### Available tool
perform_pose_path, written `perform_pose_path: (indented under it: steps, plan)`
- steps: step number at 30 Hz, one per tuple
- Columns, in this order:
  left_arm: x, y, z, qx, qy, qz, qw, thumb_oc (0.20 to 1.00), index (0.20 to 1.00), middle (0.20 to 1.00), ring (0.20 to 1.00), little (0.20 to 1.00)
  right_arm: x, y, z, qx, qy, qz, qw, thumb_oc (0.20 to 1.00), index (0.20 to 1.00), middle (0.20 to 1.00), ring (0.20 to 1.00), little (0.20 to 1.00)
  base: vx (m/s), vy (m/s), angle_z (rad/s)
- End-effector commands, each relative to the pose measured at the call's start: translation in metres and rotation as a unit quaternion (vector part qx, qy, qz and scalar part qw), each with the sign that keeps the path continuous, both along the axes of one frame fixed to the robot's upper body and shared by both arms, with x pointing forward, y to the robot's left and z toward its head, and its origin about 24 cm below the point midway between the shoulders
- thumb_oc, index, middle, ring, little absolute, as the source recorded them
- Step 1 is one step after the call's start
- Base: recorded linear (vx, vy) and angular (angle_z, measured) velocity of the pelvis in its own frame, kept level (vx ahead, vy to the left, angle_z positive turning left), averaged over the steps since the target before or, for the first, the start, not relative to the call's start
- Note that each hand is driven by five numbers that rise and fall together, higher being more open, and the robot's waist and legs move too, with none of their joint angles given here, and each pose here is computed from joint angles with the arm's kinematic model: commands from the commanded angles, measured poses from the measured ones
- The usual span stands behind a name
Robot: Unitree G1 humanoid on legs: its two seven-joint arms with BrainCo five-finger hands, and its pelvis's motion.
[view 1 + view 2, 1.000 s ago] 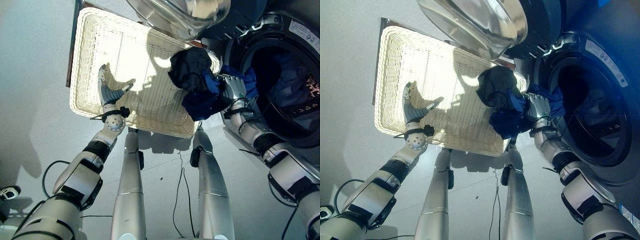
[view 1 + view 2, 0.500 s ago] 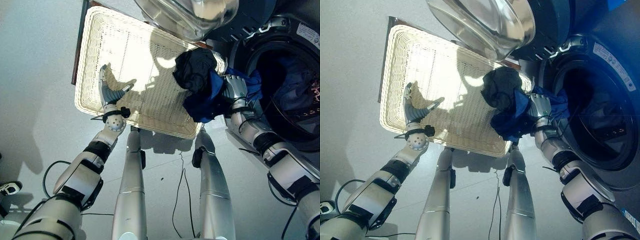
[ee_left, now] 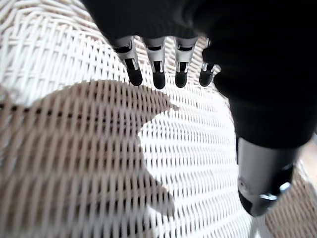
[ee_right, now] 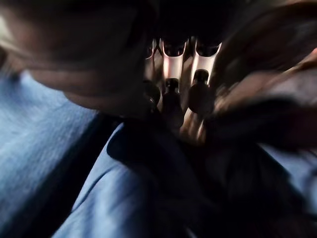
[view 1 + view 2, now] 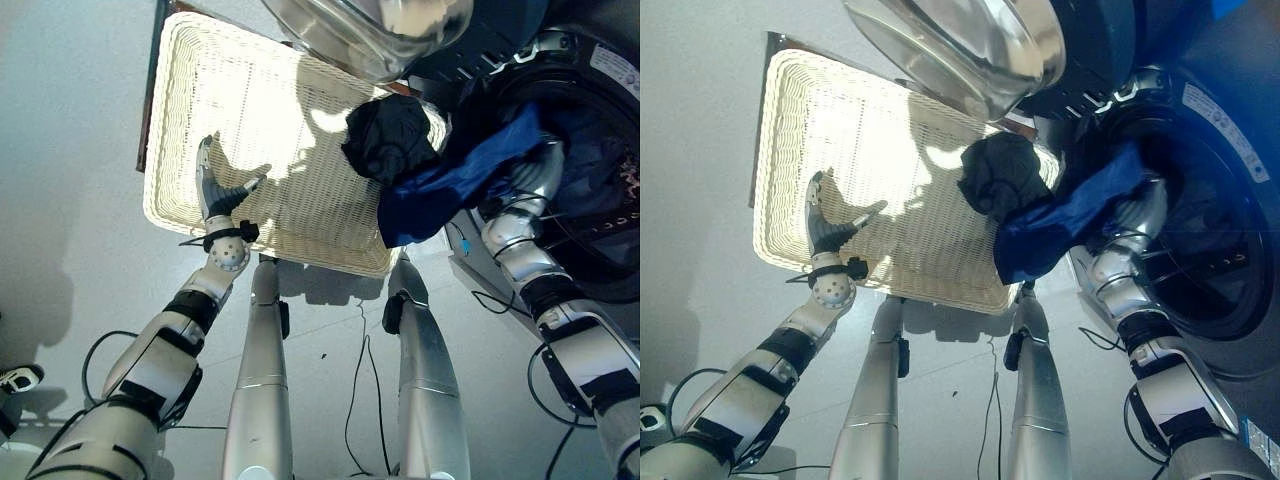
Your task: Put the clothes into the washing machine.
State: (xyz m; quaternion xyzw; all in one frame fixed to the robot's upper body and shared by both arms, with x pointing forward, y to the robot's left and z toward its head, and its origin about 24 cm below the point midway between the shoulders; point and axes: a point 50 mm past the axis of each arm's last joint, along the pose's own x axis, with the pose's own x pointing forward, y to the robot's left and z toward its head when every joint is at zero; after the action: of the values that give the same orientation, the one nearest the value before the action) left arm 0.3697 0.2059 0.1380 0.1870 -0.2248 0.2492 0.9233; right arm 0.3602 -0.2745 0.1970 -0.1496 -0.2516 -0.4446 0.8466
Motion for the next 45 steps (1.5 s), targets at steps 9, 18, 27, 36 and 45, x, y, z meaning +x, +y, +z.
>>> perform_pose_path:
  steps: [9, 18, 27, 36, 45]
  plan:
    - [-0.001, 0.021, 0.015, -0.005, -0.026, 0.026, 0.999, 1.0, 1.0, 1.0, 1.0, 1.0, -0.018, -0.044, 0.02, 0.163, -0.115, -0.014, 0.98, 0.2, 0.2, 0.2, 0.2, 0.2, 0.0, -0.002, -0.04]
    - [0.003, 0.033, 0.028, 0.015, -0.021, 0.022, 0.999, 1.0, 1.0, 1.0, 1.0, 1.0, -0.012, -0.084, -0.002, 0.35, -0.059, 0.035, 0.934, 0.2, 0.2, 0.2, 0.2, 0.2, 0.0, -0.056, 0.01]
    - [-0.024, 0.069, 0.006, 0.036, -0.006, 0.044, 0.998, 1.0, 1.0, 1.0, 1.0, 1.0, -0.082, -0.15, 0.084, 0.363, -0.352, -0.077, 0.859, 0.2, 0.2, 0.2, 0.2, 0.2, 0.0, -0.071, -0.03]
    - [-0.03, 0.089, 0.01, 0.043, 0.0, 0.039, 0.998, 1.0, 1.0, 1.0, 1.0, 1.0, -0.137, -0.18, 0.124, 0.324, -0.41, -0.203, 0.828, 0.2, 0.2, 0.2, 0.2, 0.2, 0.02, 0.004, -0.04]
    - [-0.021, 0.069, 0.018, 0.053, -0.003, -0.004, 0.999, 1.0, 1.0, 1.0, 1.0, 1.0, -0.1, -0.182, 0.091, 0.27, -0.128, -0.198, 0.934, 1.0, 1.0, 1.0, 1.0, 1.0, 0.01, -0.011, 0.02]
